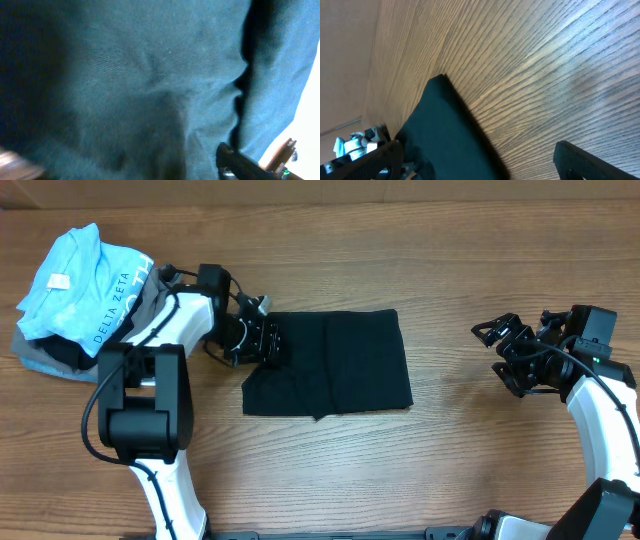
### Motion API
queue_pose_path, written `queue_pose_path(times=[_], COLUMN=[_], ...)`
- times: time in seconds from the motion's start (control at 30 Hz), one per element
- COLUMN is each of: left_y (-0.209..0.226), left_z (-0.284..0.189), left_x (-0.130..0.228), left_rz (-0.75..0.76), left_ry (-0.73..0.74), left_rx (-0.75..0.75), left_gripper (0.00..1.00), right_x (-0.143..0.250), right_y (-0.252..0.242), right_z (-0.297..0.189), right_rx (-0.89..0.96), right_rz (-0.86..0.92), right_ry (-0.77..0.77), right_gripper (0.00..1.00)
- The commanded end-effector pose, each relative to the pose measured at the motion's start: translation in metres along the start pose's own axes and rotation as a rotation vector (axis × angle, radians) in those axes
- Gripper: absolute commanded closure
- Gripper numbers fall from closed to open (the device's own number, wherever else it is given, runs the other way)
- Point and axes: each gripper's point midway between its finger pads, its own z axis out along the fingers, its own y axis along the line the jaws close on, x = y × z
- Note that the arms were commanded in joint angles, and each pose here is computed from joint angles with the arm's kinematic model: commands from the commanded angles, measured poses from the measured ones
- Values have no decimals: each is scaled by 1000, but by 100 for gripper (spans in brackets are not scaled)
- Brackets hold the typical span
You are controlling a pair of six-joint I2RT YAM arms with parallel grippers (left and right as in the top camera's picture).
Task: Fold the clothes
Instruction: 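Lift the folded black shirt's left end with the left gripper and swing it rightward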
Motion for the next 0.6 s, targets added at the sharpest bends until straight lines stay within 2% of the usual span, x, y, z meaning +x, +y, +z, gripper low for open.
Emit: queue_pose_path(times=[0.0, 0.03, 0.07, 0.2, 0.4, 0.57], left_y=[48, 48, 53, 66, 75, 84], left_z=[52, 52, 50, 43, 17, -28], left_x=[50, 51, 53, 61, 66, 59], left_rz=[-52, -53, -79, -133, -210, -275], left_ry=[202, 204, 209, 234, 262, 261], left_rx=[-148, -148, -178, -240, -242, -300], left_gripper=[48, 60, 78, 94, 96, 96], right_x=[-5, -5, -5, -5, -5, -5], right_y=[6, 6, 6, 6, 6, 6], right_z=[-5, -5, -5, -5, -5, -5], right_rx=[-1, -2, -2, -2, -2, -2], right_rz=[-30, -30, -30, -30, -30, -30], right_ry=[-27, -27, -27, -27, -27, -26], right_gripper=[0, 0, 0, 0, 0, 0])
